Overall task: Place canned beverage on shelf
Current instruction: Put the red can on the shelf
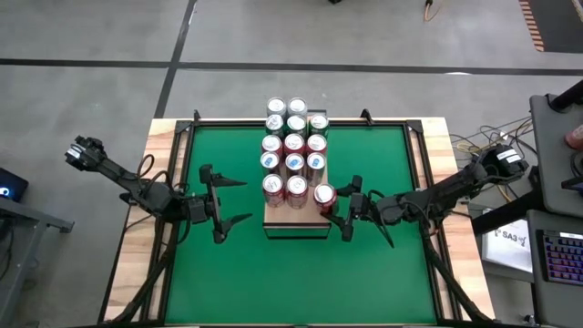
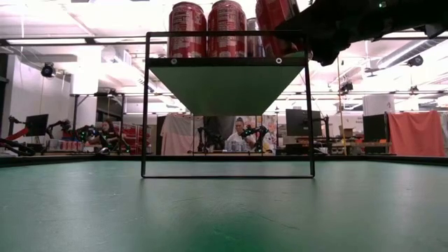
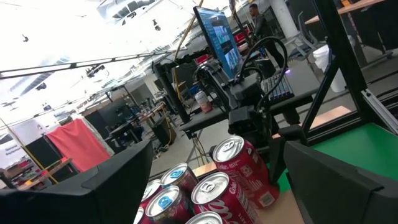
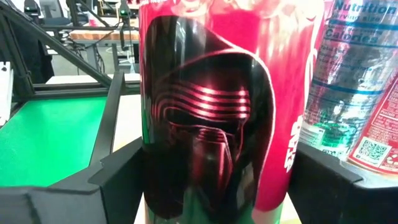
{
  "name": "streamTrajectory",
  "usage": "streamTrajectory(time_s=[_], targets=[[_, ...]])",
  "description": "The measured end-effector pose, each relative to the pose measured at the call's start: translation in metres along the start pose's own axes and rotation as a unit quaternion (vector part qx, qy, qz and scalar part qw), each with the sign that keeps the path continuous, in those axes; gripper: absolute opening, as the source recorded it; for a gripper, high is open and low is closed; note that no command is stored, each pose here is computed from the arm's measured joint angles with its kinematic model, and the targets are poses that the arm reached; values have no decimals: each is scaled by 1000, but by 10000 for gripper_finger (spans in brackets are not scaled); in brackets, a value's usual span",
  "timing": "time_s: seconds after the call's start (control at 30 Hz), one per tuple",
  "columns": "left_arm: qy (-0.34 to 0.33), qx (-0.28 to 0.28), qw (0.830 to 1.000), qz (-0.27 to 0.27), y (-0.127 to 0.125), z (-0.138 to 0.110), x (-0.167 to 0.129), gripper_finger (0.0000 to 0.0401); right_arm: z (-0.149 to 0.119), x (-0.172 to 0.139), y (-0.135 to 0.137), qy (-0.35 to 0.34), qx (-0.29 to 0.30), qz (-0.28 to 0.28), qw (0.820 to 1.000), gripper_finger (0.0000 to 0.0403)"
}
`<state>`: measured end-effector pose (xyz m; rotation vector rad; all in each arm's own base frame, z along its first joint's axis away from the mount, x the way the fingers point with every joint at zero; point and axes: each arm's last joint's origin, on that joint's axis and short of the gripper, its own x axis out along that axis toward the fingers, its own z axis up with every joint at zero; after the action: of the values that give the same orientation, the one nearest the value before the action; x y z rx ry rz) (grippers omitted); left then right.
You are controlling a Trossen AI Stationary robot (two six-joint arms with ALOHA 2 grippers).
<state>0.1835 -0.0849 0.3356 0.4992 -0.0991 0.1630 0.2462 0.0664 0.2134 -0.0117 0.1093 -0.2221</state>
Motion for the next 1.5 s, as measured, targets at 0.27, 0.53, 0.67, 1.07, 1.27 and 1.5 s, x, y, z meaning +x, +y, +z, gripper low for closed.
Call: streamTrajectory(time_s=[0.27, 0.53, 0.67, 1.07, 1.27, 1.5], targets=[[0, 0, 1000, 0, 0, 0, 0, 346, 5, 3, 2, -10, -17, 0, 1000, 310], [0, 0, 1000, 0, 0, 0, 0, 346, 3, 15, 8, -6, -28, 0, 1000, 313], [0, 2, 1000, 0, 0, 0, 0, 346, 2, 15, 8, -2, -21, -1, 1000, 314], [0, 2, 1000, 0, 0, 0, 0, 346, 1, 15, 8, 2, -10, -1, 1000, 326], [0, 2, 1000, 0, 0, 0, 0, 346, 1, 15, 8, 2, -10, -3, 1000, 353], [-1, 1, 1000, 0, 0, 0, 0, 346, 3, 15, 9, 1, -15, -5, 1000, 358]])
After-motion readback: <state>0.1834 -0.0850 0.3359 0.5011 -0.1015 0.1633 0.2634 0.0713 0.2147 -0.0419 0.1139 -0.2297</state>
